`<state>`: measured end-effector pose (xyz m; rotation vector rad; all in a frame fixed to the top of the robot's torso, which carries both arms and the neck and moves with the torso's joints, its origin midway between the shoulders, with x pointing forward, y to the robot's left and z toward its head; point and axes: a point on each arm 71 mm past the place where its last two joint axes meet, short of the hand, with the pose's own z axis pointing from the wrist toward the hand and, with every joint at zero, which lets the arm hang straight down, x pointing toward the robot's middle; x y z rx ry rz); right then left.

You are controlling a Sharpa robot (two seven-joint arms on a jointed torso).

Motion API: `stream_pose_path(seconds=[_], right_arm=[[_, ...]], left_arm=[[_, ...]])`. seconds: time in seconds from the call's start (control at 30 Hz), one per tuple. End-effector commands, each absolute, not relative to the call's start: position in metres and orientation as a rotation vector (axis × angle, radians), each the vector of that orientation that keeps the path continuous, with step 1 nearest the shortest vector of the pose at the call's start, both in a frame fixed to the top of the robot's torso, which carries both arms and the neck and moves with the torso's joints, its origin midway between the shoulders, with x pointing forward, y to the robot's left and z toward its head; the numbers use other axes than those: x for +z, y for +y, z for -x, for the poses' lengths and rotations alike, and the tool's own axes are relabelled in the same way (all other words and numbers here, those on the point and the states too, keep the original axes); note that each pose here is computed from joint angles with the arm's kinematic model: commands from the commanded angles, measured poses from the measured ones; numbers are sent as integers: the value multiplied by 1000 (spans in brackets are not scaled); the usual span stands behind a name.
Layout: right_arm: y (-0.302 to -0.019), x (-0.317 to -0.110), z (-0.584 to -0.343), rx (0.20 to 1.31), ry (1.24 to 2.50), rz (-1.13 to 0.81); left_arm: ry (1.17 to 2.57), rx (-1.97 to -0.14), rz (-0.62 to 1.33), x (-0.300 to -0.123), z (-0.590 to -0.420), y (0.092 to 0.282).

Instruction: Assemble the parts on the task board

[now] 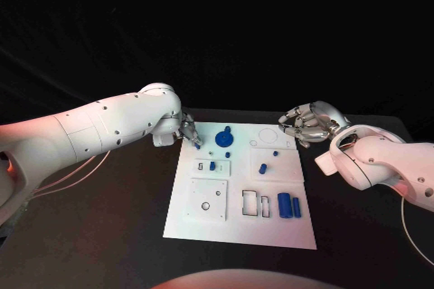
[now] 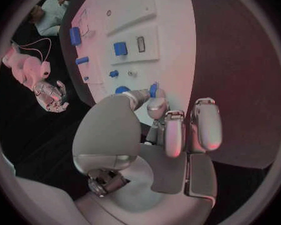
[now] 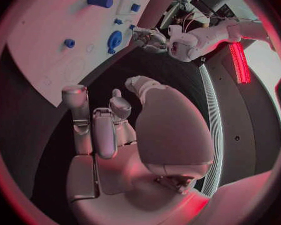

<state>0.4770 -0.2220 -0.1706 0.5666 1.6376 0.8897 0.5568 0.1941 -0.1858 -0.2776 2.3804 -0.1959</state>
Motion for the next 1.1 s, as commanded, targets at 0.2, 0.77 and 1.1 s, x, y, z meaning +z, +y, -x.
stream_pose_path(seconds=[0.2,0.77,1.1], right_arm=[[-220,-171,-477,897,1651,-552],[-224,-172,-477,890,1649,-557],[-224,-173,-477,888,1652,-558]], left_arm=[[2355,-280,321,-184,-552,195],[2254,-453,314,-180,-512,200],[2266,-452,257,-191,-495,199]])
